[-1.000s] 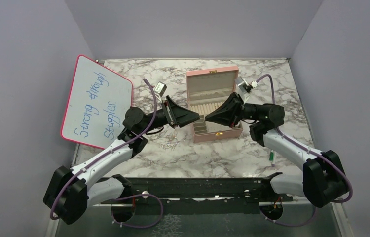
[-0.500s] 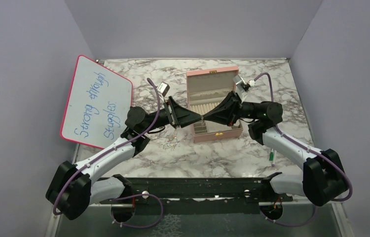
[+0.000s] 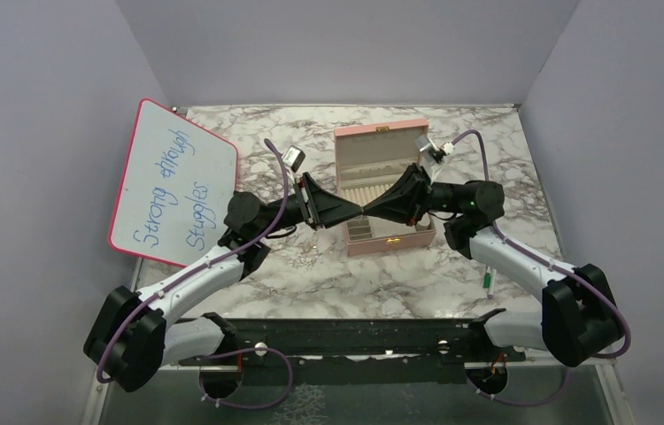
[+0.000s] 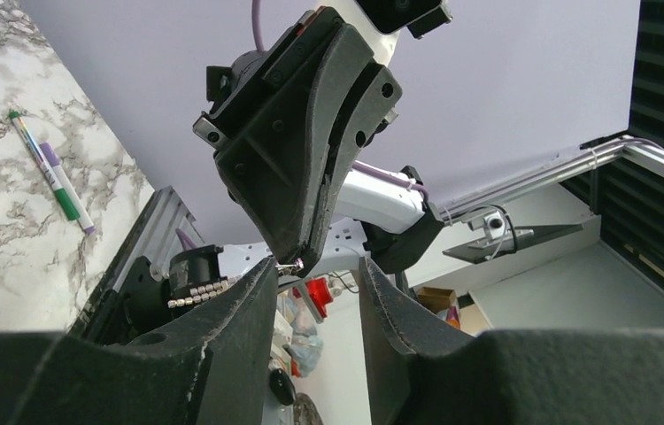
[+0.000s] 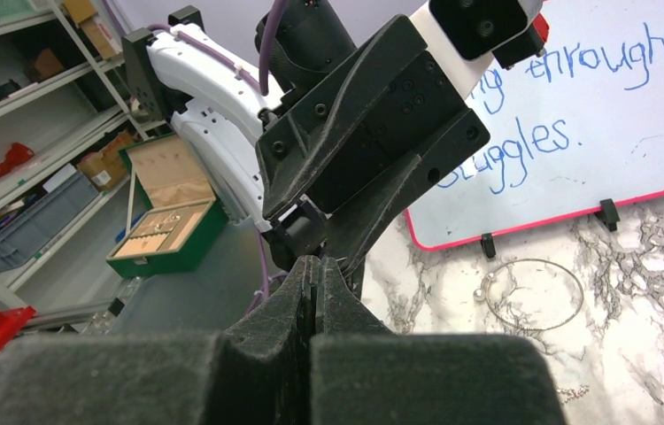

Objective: Organize the mixed jewelry
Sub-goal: Adjust the jewelry.

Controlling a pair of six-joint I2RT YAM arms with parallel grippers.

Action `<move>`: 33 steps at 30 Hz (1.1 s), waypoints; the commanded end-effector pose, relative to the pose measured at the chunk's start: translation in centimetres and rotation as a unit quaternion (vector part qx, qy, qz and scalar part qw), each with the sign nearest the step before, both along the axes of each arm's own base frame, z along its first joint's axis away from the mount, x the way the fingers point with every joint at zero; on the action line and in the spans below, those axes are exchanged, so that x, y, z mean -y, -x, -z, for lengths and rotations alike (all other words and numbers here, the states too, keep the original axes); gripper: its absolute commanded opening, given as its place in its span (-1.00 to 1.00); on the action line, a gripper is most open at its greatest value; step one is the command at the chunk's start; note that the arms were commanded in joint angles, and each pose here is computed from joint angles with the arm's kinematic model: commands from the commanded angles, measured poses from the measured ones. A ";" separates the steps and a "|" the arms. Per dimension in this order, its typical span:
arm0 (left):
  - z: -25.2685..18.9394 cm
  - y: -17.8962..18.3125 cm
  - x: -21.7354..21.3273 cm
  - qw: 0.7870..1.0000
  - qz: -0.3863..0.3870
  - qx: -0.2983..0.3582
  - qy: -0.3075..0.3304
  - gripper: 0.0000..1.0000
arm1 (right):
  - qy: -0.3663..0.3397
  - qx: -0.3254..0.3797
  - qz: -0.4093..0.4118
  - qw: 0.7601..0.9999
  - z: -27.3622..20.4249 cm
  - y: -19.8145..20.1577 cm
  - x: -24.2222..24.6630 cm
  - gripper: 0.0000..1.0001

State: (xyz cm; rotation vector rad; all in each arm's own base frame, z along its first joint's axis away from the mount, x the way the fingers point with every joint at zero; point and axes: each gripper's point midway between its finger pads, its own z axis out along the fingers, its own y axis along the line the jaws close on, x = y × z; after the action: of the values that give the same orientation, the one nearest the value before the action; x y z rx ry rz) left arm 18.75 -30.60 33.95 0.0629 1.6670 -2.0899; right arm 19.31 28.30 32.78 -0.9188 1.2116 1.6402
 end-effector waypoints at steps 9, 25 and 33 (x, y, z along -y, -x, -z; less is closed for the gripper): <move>-1.9 0.8 -0.1 0.999 0.014 0.030 0.028 -0.22 | 0.001 0.020 -0.013 1.000 -0.8 0.5 -0.3 -0.98; -2.0 0.8 -0.2 0.999 0.009 0.031 0.032 -0.77 | 0.007 0.017 -0.007 1.000 -0.5 0.4 -0.2 -0.98; -2.3 0.8 -0.4 0.999 0.006 0.035 0.036 -0.89 | 0.011 0.024 -0.009 1.000 -0.3 0.6 -0.2 -0.98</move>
State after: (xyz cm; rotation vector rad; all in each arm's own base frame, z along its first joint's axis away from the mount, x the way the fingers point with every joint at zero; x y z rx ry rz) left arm 18.92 -30.70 33.95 0.0504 1.6649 -2.1059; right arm 19.18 28.38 33.21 -0.9383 1.1956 1.6211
